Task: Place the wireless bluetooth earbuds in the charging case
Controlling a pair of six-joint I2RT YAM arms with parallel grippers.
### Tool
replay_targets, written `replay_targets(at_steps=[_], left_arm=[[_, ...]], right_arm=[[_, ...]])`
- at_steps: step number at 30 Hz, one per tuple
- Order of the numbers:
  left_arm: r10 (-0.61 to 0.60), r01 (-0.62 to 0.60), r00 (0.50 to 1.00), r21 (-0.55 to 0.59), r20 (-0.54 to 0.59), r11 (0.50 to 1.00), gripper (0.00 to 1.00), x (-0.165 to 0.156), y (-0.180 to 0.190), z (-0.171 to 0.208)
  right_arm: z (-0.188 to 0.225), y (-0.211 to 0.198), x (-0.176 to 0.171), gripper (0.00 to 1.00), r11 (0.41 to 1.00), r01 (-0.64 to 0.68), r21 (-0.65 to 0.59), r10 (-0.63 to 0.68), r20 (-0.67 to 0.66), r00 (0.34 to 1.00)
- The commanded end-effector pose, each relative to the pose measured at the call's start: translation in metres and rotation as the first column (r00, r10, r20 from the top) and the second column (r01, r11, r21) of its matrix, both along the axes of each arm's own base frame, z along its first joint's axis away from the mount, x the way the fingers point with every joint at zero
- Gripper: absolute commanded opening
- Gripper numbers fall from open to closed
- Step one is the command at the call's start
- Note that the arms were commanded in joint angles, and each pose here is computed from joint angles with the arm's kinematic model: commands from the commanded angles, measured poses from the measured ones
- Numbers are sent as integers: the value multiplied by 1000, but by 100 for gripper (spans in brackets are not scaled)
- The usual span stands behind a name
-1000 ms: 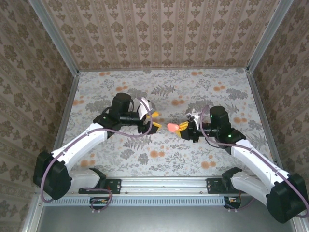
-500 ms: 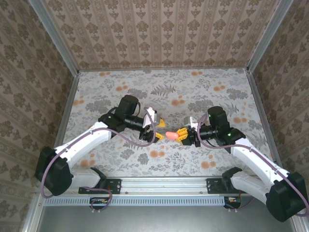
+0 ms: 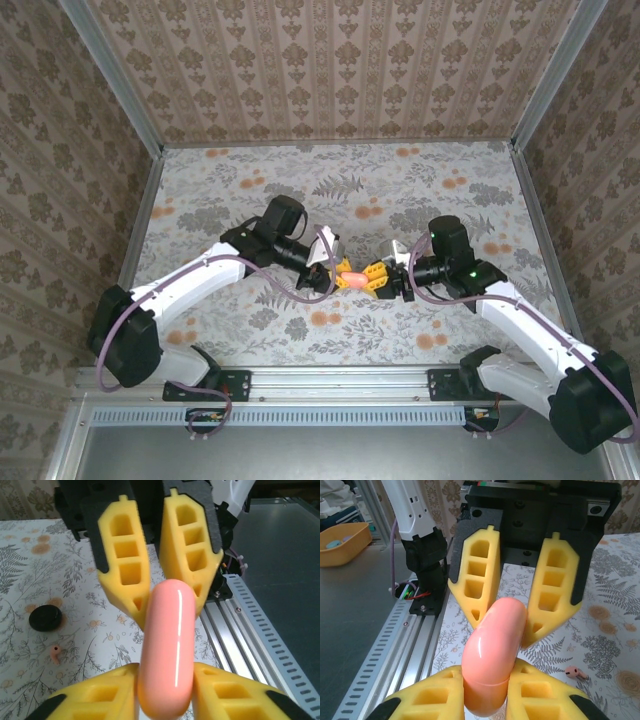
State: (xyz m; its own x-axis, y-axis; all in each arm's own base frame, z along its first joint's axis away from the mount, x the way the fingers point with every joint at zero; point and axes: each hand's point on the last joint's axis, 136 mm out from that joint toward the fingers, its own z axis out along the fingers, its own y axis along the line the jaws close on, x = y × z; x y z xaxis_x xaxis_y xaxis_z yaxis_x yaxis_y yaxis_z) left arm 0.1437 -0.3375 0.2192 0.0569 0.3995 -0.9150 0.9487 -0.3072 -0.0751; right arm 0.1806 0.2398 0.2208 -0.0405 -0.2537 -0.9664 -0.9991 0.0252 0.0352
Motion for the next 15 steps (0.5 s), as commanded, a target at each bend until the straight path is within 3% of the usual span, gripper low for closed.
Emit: replay_targets(at_steps=[1, 4, 8, 11, 15], left_arm=[[-46, 46, 999, -23, 9, 999, 23, -7, -2, 9], [-21, 21, 1000, 0, 14, 1000, 18, -4, -1, 7], [83, -87, 995, 79, 56, 993, 17, 12, 3, -4], [161, -176, 981, 155, 109, 972, 15, 24, 11, -14], [212, -253, 960, 240, 184, 937, 15, 33, 23, -25]], right_arm=[[18, 4, -1, 19, 998, -41, 39, 38, 70, 997], [18, 3, 2, 25, 999, -16, 28, 14, 72, 997], [18, -4, 11, 41, 996, 90, -15, -89, 68, 994], [16, -12, 14, 53, 984, 173, -51, -168, 83, 982], [15, -23, 18, 60, 958, 268, -100, -257, 116, 960]])
